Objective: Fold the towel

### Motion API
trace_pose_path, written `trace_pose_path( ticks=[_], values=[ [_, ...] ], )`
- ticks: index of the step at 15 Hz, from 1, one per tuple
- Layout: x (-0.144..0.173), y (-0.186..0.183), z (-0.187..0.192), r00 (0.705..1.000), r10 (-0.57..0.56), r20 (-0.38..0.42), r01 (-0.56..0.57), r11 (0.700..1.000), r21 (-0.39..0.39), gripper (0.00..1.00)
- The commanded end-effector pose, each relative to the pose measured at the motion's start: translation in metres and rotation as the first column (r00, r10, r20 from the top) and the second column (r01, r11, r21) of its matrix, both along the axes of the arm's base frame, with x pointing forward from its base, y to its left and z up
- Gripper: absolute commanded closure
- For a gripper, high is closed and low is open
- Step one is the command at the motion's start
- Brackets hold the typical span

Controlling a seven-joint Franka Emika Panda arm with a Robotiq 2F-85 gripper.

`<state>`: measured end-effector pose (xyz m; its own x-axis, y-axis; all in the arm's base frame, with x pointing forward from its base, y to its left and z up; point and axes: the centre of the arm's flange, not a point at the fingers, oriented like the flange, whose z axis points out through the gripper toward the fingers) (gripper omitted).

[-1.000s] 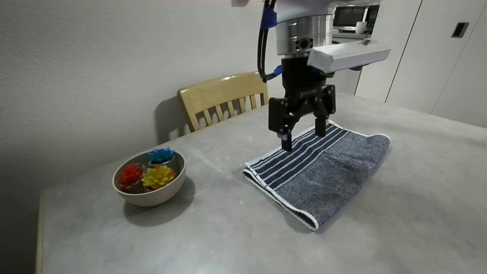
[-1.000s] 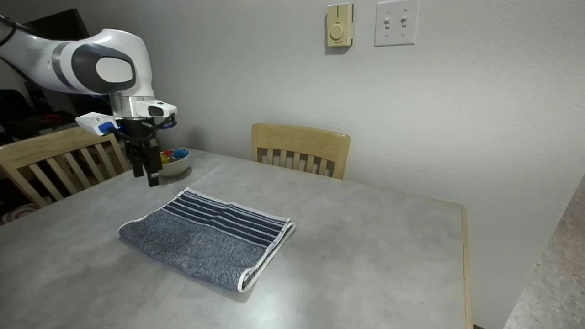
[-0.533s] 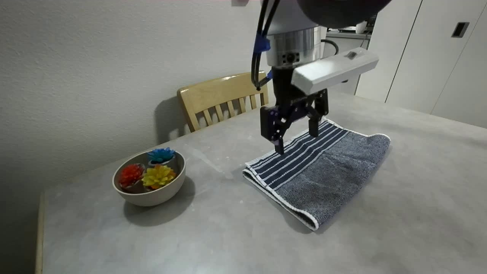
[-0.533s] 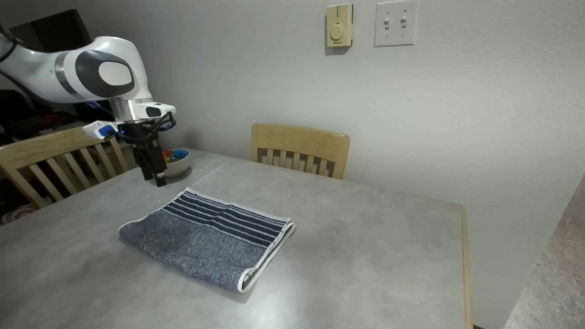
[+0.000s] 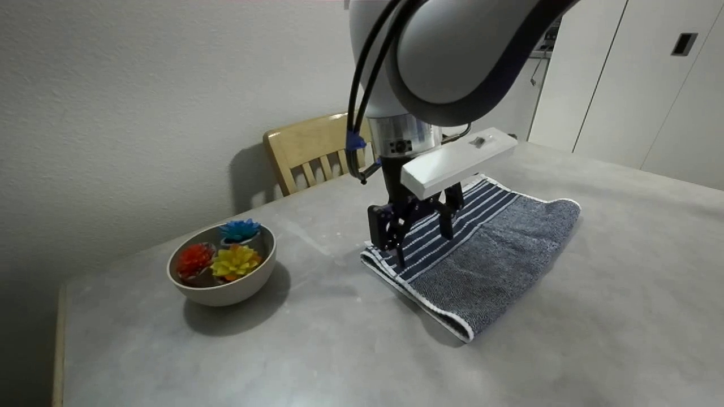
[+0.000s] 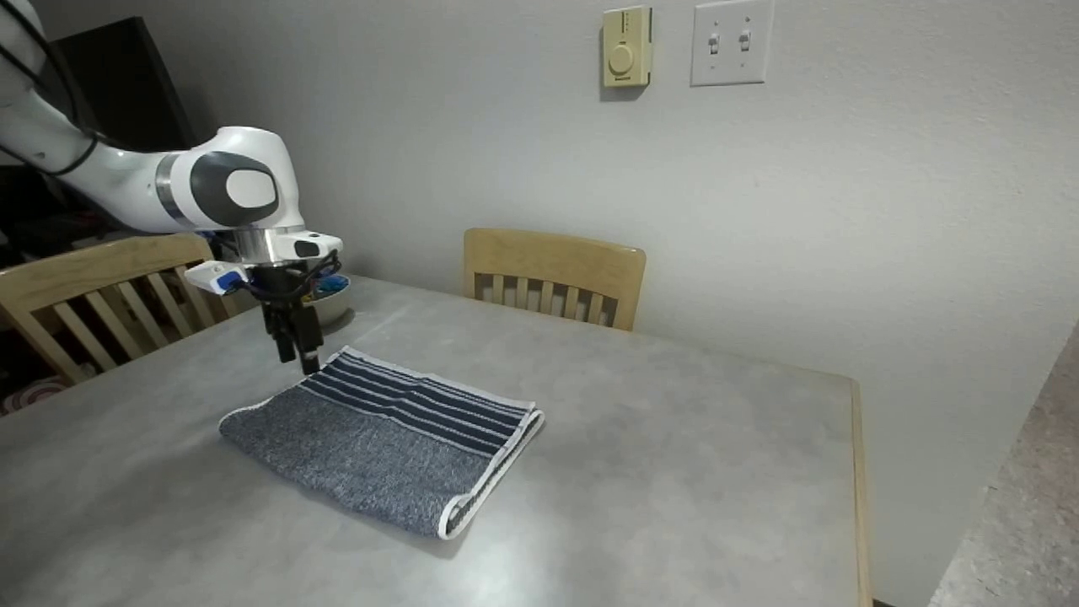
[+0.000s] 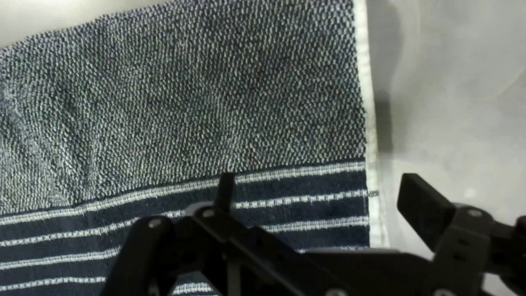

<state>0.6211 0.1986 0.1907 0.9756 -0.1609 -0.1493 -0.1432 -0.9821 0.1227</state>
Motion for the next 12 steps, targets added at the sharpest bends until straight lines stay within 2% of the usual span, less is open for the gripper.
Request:
trace_pose_path(
  ticks=[1, 3, 5, 8, 12],
  values=[
    [0.009, 0.004, -0.013, 0.987, 0.127, -0.102, -0.133, 0.989, -0.057, 0.00],
    [0.007, 0.008, -0.020, 0.969, 0.188, -0.160, -0.205, 0.974, -0.098, 0.00],
    [0.007, 0.013, -0.025, 0.958, 0.231, -0.171, -0.254, 0.959, -0.126, 0.00],
    [0.011, 0.025, -0.033, 0.958, 0.266, -0.108, -0.280, 0.949, -0.144, 0.00],
    [0.017, 0.031, -0.040, 0.964, 0.264, -0.039, -0.267, 0.956, -0.125, 0.00]
  ],
)
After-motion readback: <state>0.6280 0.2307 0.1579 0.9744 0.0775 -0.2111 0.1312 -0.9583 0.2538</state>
